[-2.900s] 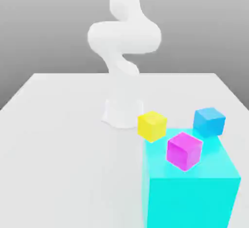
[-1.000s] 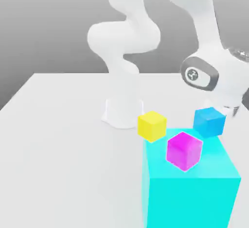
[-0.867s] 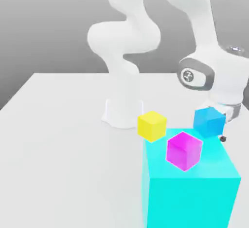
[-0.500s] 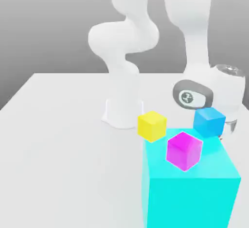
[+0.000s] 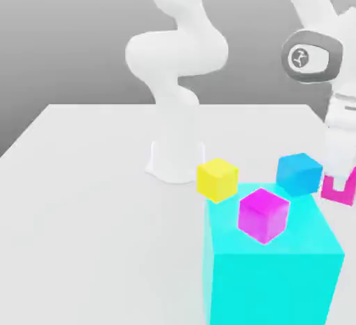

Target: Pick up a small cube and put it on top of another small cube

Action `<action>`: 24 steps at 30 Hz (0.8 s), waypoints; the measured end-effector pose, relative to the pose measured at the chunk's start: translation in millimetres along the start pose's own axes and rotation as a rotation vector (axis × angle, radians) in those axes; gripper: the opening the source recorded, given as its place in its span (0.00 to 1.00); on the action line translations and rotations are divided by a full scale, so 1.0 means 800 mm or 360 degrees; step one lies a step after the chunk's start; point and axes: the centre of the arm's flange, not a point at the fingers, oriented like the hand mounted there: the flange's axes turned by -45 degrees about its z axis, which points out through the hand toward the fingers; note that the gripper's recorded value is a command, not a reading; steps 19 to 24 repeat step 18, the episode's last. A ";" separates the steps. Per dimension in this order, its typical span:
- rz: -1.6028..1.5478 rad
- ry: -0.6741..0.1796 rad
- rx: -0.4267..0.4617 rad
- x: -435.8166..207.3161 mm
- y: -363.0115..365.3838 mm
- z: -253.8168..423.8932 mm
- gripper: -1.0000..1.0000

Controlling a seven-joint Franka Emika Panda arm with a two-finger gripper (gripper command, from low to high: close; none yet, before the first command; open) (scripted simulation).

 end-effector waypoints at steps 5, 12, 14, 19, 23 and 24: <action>-0.0096 -0.0040 0.0036 -0.018 0.066 -0.078 0.00; -0.0137 -0.0055 0.0177 -0.068 0.129 -0.127 0.00; -0.0131 -0.0056 0.0187 -0.071 0.127 -0.093 0.00; -0.0130 -0.0056 0.0188 -0.073 0.126 -0.077 1.00; -0.0130 -0.0056 0.0188 -0.073 0.126 -0.077 1.00; -0.0130 -0.0056 0.0188 -0.073 0.126 -0.077 1.00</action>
